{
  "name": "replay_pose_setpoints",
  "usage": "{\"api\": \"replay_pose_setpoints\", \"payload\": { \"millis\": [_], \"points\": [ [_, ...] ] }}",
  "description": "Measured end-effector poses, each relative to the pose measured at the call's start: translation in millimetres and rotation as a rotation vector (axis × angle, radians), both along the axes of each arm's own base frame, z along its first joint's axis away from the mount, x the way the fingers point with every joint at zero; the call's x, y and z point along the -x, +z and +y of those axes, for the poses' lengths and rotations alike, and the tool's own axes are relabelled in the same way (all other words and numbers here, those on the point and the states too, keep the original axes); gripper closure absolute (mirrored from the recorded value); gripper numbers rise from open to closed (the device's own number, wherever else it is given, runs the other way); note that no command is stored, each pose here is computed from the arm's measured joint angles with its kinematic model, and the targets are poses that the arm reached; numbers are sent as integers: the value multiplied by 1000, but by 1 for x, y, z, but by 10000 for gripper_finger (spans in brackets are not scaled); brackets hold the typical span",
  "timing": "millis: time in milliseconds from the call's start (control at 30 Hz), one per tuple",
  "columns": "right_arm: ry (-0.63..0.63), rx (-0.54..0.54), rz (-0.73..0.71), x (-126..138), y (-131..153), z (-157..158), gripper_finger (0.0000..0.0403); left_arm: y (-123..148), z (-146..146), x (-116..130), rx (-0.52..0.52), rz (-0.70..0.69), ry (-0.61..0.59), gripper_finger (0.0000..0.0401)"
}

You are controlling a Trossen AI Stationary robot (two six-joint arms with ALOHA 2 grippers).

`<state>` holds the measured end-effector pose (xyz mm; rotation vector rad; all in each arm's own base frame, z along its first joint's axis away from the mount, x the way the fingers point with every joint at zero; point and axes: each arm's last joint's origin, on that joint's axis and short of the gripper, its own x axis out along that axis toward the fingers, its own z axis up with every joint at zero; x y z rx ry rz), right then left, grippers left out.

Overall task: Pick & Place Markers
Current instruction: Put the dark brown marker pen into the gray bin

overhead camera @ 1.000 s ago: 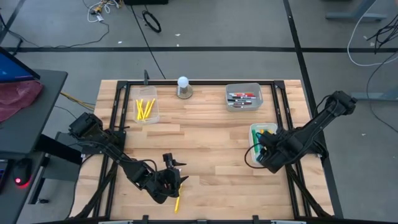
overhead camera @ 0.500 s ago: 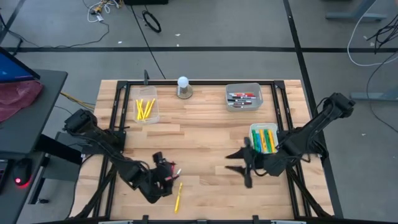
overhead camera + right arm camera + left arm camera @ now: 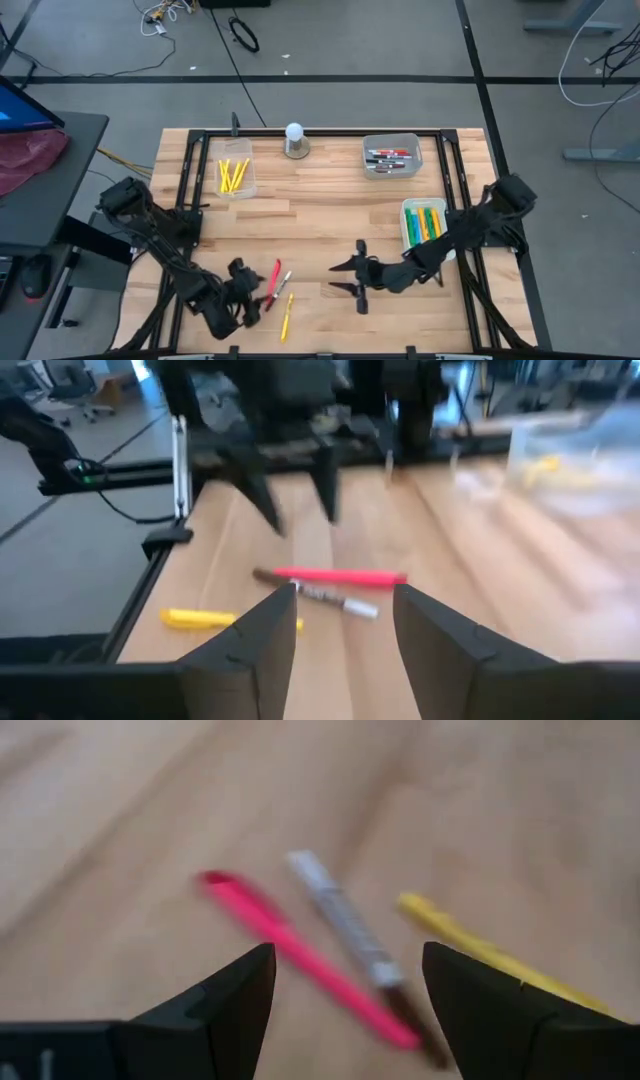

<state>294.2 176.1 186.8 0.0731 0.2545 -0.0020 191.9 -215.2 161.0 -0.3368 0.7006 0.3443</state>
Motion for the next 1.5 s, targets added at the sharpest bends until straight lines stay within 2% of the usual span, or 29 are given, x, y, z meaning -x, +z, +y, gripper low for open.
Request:
{"api": "replay_pose_setpoints", "payload": {
  "millis": [100,200,433,700,967,1267,1500],
  "points": [
    [-9,-55,41,-6,-15,-1,234,-1,-13,-3,15,-104,-105,142],
    [-16,-77,51,-8,-20,-2,234,-8,-18,-10,-4,-145,-138,142],
    [-9,-82,34,-9,-18,-3,234,-34,-7,-30,-21,-96,-51,161],
    [-9,-80,29,-9,-18,-3,234,-37,9,-45,48,-24,-18,206],
    [-9,-81,30,-9,-18,-3,234,-39,19,-53,52,-3,14,241],
    [-9,-81,29,-9,-18,-3,234,-60,20,-58,36,35,36,271],
    [-4,-64,29,-9,-17,-3,234,-62,21,-58,3,30,45,325]
  ]
}}
